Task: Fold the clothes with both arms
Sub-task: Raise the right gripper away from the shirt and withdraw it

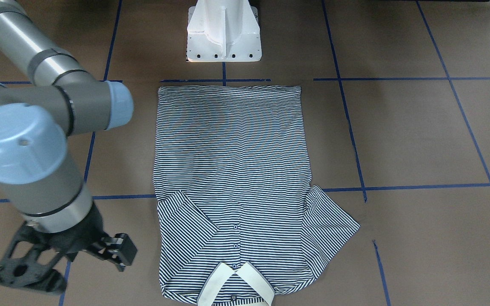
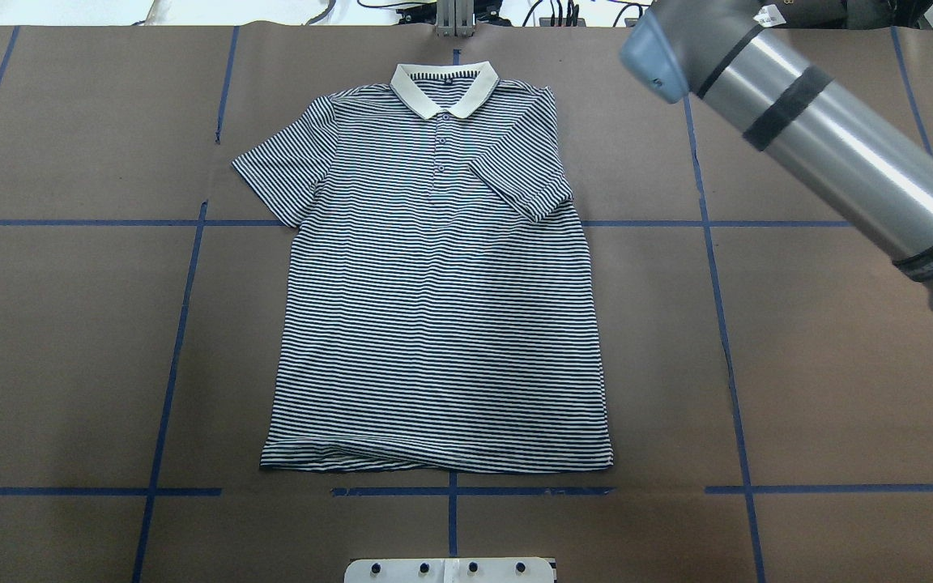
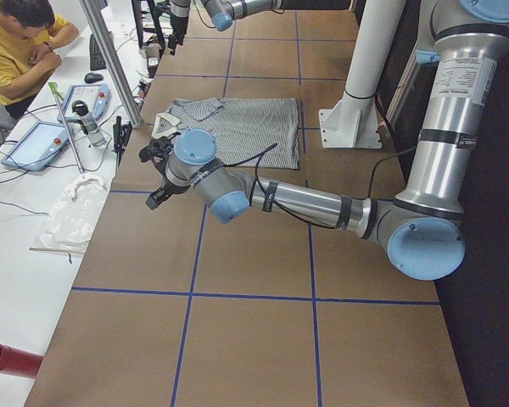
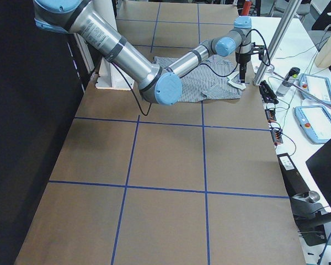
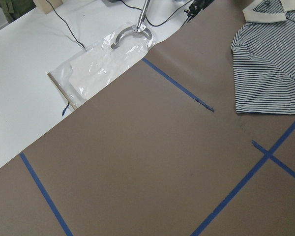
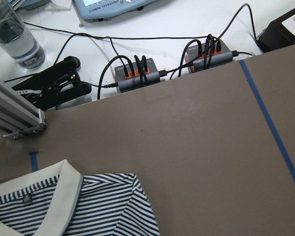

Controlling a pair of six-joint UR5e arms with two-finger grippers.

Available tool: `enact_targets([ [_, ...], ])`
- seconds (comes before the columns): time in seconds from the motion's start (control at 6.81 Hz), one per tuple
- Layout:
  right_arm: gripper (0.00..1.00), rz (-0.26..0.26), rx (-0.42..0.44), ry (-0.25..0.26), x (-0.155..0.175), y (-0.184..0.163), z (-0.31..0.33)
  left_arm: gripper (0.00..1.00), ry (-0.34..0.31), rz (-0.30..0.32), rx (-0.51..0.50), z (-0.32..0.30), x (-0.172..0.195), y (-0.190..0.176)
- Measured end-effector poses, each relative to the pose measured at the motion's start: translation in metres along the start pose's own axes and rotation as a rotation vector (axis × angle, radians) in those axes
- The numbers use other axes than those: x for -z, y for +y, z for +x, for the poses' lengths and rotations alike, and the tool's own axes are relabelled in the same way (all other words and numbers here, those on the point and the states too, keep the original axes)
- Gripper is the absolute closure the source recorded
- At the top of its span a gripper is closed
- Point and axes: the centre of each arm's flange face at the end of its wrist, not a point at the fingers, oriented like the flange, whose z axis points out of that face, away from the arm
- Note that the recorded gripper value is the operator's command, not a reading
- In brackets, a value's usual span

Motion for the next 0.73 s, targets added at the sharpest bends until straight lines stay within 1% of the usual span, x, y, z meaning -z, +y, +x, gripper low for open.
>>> enact_targets([
  [0.15, 0.00, -0.025, 0.072, -0.023, 0.010, -0.011, 0.068, 0.00, 0.020, -0.002, 0.049, 0.019, -0.017, -0.017],
  [0.29, 0.00, -0.044, 0.144, -0.044, 0.021, -0.016, 0.142, 0.00, 0.027, -0.001, 0.090, 0.039, -0.034, -0.033],
  [0.44, 0.00, -0.060, 0.216, -0.060, 0.028, -0.014, 0.215, 0.00, 0.034, 0.002, 0.136, 0.064, -0.053, -0.050],
  [0.59, 0.00, -0.077, 0.279, -0.067, 0.030, -0.002, 0.280, 0.00, 0.040, 0.009, 0.169, 0.101, -0.078, -0.068],
  [0.73, 0.00, -0.097, 0.312, -0.068, 0.027, 0.015, 0.334, 0.05, 0.027, 0.026, 0.208, 0.141, -0.104, -0.079],
])
